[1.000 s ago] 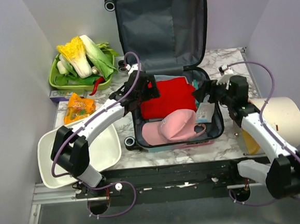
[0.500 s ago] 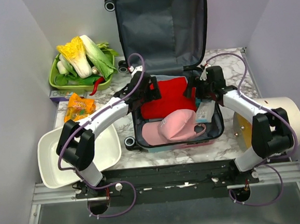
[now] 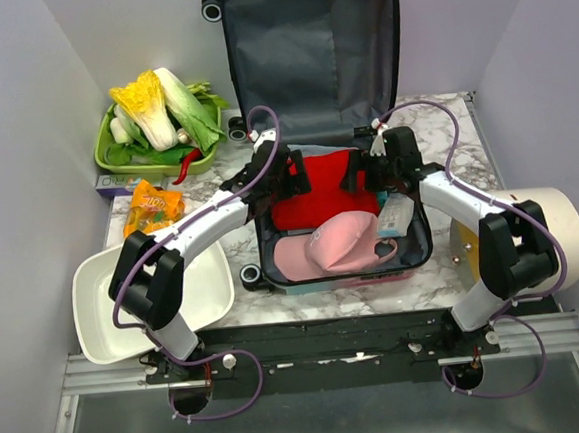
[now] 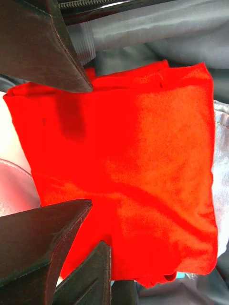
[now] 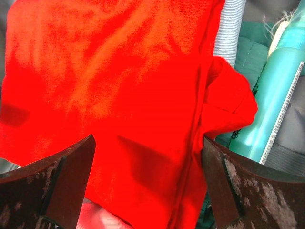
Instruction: Open, take out, and arrange the luggage
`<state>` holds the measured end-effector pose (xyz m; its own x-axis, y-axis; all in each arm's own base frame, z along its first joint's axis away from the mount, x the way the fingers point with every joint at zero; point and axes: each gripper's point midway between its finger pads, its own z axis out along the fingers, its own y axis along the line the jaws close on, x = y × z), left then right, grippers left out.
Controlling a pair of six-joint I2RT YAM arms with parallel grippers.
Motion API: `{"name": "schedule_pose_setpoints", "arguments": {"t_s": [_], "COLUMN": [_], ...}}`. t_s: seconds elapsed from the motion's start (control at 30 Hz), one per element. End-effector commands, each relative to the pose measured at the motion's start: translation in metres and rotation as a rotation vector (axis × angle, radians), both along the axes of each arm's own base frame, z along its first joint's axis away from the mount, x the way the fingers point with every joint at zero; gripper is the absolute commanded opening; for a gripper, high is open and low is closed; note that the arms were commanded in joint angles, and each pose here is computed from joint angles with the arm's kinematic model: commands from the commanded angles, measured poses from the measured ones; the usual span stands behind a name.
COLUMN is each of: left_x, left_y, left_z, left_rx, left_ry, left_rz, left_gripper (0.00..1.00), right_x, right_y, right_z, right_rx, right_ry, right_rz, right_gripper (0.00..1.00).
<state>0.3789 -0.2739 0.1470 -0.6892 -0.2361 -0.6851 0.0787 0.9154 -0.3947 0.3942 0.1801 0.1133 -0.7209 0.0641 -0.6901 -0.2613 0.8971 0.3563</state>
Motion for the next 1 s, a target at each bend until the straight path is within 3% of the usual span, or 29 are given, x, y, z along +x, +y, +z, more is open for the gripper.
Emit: {"name": "schedule_pose_setpoints", "arguments": {"t_s": [0.0, 0.2, 0.47, 0.53, 0.63, 0.73, 0.8, 0.97], "left_x": [0.005, 0.003, -0.003, -0.002, -0.002, 0.001, 0.002, -0.004], "left_y": [0.001, 0.004, -0.002, -0.005, -0.010, -0.013, -0.017, -0.016], "left_z": [-0.002, -0.007, -0.001, 0.003, 0.009, 0.018, 0.029, 0.051], "left_rx": [-0.003, 0.005, -0.029, -0.050, -0.063, -0.075, -0.091, -0.090], "left_ry": [-0.015, -0.008, -0.004, -0.020, -0.028, -0.058, -0.081, -0.065], "left_rz": [0.009, 0.017, -0.025, -0.030, -0.057, -0.075, -0.090, -0.105], "left_gripper": [0.99, 0.99, 0.99, 0.99, 0.99, 0.99, 0.99, 0.99], "right_x": [-0.001, -0.001, -0.010, -0.013, -0.015, -0.012, -0.006, 0.003], "right_y": [0.017, 0.015, 0.010, 0.009, 0.011, 0.011, 0.004, -0.011], "right_z": [0.023, 0.014, -0.006, -0.007, -0.004, 0.004, 0.012, 0.052], "right_rx": [0.070, 0.048, 0.001, -0.005, 0.000, -0.005, -0.037, -0.054], "right_ry": [-0.055, -0.043, 0.043, 0.049, 0.041, 0.012, -0.023, -0.109], "right_rz": [0.068, 0.067, 0.053, 0.049, 0.072, 0.086, 0.056, -0.012], "right_gripper": [0.94, 0.76, 0.65, 0.54, 0.21, 0.06, 0.01, 0.01]}}
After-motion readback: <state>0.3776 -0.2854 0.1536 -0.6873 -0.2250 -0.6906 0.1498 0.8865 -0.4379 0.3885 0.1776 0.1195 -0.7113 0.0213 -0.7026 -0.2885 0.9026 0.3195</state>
